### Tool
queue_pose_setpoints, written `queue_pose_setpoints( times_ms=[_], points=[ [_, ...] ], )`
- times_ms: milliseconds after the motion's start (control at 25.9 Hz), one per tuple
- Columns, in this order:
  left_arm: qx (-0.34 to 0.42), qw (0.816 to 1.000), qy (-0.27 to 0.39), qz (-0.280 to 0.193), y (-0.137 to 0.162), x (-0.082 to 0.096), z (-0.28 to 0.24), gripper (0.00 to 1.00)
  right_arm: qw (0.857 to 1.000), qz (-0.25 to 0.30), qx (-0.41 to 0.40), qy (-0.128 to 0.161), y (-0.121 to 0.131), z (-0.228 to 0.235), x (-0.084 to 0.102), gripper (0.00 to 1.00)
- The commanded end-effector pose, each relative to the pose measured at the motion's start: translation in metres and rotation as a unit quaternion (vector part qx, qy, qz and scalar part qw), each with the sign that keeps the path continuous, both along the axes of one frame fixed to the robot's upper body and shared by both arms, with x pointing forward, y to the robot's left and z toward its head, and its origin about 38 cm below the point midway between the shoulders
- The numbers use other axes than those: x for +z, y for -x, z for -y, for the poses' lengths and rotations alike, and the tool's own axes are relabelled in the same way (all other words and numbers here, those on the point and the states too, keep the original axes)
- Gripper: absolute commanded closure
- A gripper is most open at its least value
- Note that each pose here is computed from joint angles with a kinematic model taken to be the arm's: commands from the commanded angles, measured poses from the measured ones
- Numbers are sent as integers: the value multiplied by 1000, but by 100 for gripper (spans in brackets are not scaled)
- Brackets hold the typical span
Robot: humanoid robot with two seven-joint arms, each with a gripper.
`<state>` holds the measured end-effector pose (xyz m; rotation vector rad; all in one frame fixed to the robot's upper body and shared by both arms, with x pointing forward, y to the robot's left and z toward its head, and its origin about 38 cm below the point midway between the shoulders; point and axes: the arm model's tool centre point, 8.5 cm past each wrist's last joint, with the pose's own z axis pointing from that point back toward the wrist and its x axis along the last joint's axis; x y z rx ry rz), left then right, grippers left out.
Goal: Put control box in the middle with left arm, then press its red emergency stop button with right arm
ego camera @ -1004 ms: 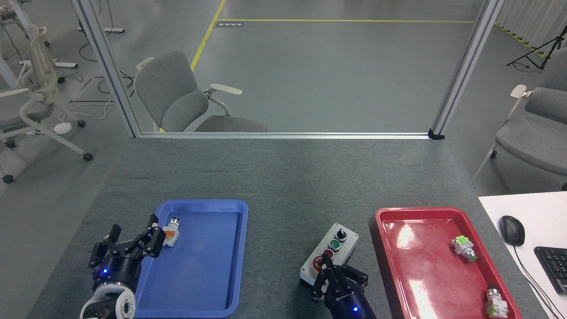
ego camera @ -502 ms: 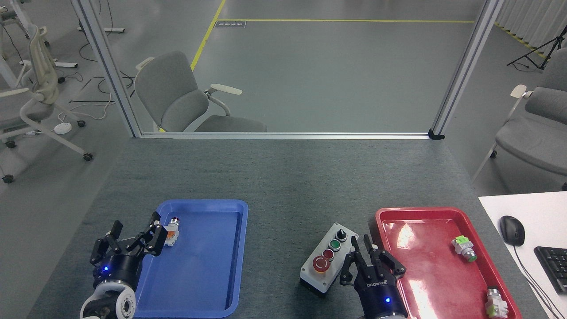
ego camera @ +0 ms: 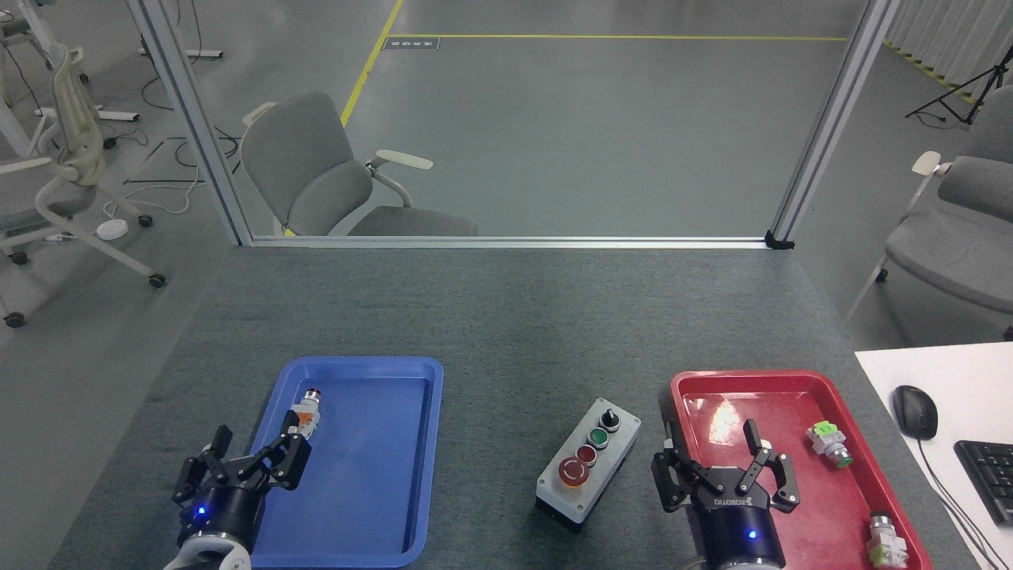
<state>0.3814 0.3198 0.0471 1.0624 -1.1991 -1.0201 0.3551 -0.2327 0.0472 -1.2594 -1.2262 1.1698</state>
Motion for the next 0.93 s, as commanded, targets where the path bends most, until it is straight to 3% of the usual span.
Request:
queue_pose_setpoints(
  times_ms=[0, 116, 425, 888],
  points=[
    [-1, 1000, -3, -4, 1, -3, 0, 1, 999, 1, -16, -43, 1, 12, 0, 2],
    [0, 1000, -4, -1, 1, -2, 1, 1, 998, -1, -23, -55, 2, 17, -2, 2],
    [5, 1000, 7, 10, 1, -3, 2, 1, 1000, -8, -4, -14, 1, 24, -1, 1],
    [6, 1000, 7, 8, 1, -5, 2, 1, 1000, -9, 24, -3, 1, 25, -1, 1]
  ],
)
